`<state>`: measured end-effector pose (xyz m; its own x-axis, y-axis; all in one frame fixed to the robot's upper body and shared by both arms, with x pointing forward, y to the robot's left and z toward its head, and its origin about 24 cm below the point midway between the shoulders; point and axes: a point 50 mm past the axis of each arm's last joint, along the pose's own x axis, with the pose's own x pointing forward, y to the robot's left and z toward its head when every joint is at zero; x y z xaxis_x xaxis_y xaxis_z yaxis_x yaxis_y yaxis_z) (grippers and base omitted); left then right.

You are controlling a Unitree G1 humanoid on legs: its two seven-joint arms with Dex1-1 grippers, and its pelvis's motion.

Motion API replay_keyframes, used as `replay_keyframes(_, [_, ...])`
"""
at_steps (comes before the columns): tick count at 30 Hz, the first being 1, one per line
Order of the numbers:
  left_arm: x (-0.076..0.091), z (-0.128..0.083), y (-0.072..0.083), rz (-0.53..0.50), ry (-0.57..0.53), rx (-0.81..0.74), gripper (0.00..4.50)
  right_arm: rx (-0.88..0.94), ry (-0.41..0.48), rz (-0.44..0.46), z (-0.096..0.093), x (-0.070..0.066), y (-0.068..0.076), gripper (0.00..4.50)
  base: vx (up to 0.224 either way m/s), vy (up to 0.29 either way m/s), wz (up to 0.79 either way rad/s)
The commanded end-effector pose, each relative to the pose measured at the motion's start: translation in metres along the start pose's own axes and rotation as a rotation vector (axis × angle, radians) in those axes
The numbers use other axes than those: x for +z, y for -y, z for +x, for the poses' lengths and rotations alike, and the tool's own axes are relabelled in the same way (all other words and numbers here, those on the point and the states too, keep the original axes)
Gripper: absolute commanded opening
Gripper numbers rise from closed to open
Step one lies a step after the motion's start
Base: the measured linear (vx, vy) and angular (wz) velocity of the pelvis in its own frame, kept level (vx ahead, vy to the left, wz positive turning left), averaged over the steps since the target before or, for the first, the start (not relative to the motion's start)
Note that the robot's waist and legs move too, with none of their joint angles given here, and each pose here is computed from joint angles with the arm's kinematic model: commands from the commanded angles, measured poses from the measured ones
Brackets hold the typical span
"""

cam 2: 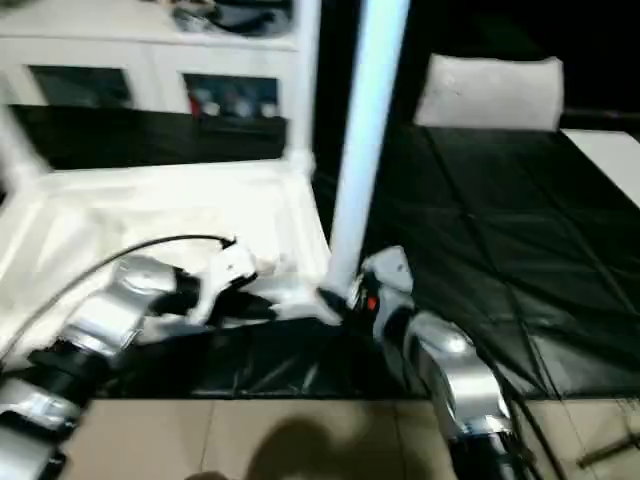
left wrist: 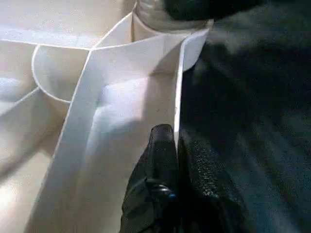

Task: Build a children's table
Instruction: Rotate leg to tighten

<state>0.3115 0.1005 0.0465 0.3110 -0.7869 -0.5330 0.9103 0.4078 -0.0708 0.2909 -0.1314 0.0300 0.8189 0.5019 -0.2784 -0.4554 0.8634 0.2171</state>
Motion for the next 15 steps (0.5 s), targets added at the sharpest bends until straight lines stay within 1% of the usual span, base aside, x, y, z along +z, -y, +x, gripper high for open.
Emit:
replay_keyframes(1, [0.038, 0.027, 0.012, -0.03, 0.14, 0.078, 0.0, 0.05, -0.05, 0.134, 0.031, -0.007, -0.036, 2.72, 0.0, 0.0, 0.0])
replay_keyframes(3, [0.043, 0.032, 0.013, -0.044, 0.148, 0.107, 0.0, 0.035, -0.057, 0.141, 0.038, -0.005, -0.041, 2.72, 0.0, 0.0, 0.0])
replay_keyframes(5, [0.047, 0.037, 0.015, -0.029, 0.143, 0.131, 0.0, 0.02, -0.078, 0.144, 0.045, -0.006, -0.046, 2.72, 0.0, 0.0, 0.0])
replay_keyframes(6, [0.047, 0.038, 0.014, 0.012, 0.125, 0.151, 0.0, 0.007, -0.084, 0.138, 0.048, -0.006, -0.049, 2.72, 0.0, 0.0, 0.0])
replay_keyframes(8, [0.046, 0.037, 0.012, 0.035, 0.116, 0.158, 0.0, 0.002, -0.078, 0.13, 0.048, -0.005, -0.049, 2.72, 0.0, 0.0, 0.0])
replay_keyframes(9, [0.043, 0.034, 0.01, 0.051, 0.102, 0.153, 0.0, 0.005, -0.074, 0.13, 0.048, -0.005, -0.05, 3.07, 0.0, 0.0, 0.0])
replay_keyframes(10, [0.041, 0.031, 0.009, 0.062, 0.094, 0.152, 0.0, -0.002, -0.061, 0.113, 0.047, -0.005, -0.048, 3.28, 0.0, 0.0, 0.0])
replay_keyframes(11, [0.04, 0.03, 0.008, 0.065, 0.088, 0.156, 0.0, -0.011, -0.051, 0.102, 0.047, -0.005, -0.047, 3.42, 0.0, 0.0, 0.0])
replay_keyframes(13, [0.037, 0.026, 0.005, 0.062, 0.081, 0.17, 0.0, -0.019, -0.043, 0.103, 0.046, -0.005, -0.046, 3.52, 0.0, 0.0, 0.0])
replay_keyframes(15, [0.03, 0.019, 0.002, 0.083, 0.06, 0.147, 0.0, -0.018, -0.017, 0.096, 0.039, -0.003, -0.04, 3.78, 0.0, 0.0, 0.0])
